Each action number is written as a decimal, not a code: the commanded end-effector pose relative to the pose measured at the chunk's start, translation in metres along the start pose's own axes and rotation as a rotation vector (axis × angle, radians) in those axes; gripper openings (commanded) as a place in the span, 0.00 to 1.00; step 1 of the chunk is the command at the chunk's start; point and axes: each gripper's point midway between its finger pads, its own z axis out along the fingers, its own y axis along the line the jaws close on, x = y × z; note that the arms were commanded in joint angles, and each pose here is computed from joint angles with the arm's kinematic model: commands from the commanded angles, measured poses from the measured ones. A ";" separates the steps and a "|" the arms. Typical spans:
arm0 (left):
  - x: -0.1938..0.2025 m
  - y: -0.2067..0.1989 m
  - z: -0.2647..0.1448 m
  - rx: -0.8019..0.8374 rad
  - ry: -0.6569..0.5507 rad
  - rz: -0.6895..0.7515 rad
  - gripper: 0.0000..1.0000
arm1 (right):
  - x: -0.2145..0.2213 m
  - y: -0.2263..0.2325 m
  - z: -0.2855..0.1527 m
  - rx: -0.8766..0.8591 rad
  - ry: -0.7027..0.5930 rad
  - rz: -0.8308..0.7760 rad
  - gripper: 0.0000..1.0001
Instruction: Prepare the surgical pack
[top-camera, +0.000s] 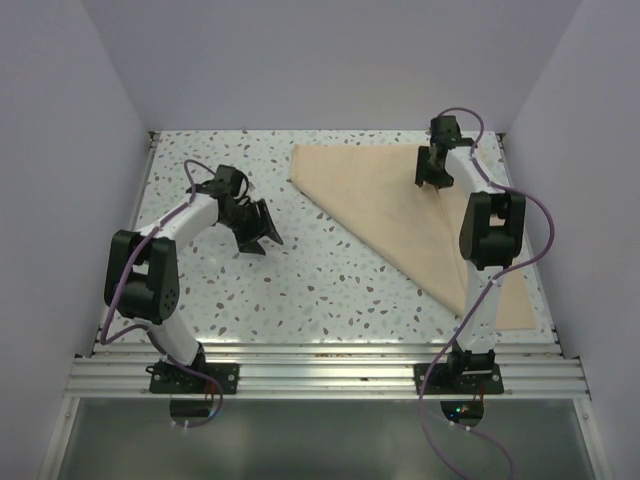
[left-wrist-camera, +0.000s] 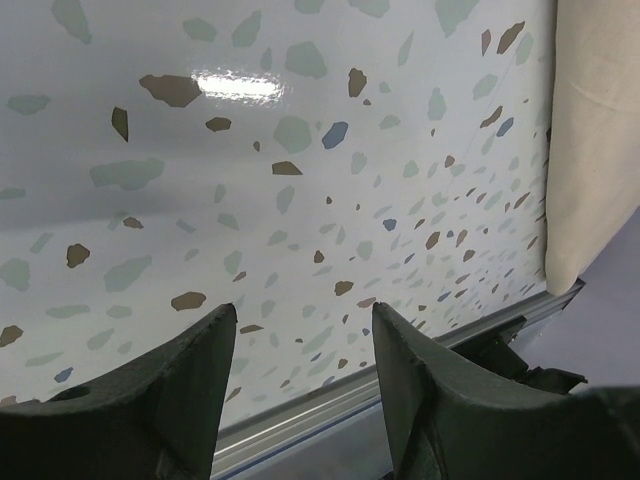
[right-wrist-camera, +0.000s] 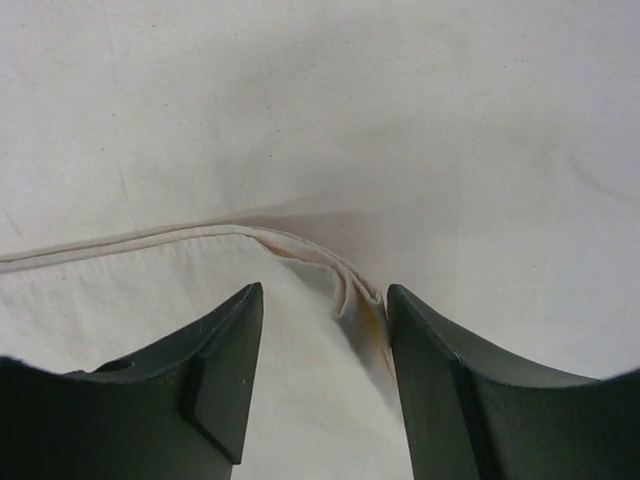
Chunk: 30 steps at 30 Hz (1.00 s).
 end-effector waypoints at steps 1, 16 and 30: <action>-0.007 -0.008 -0.006 0.045 -0.038 0.029 0.61 | -0.005 -0.016 -0.002 0.073 0.007 -0.007 0.57; -0.045 -0.032 -0.007 0.080 -0.108 0.103 0.69 | -0.023 -0.025 -0.018 0.088 -0.021 0.037 0.61; -0.125 -0.099 -0.010 0.324 -0.269 0.139 0.22 | 0.034 0.031 0.004 -0.205 0.103 0.217 0.00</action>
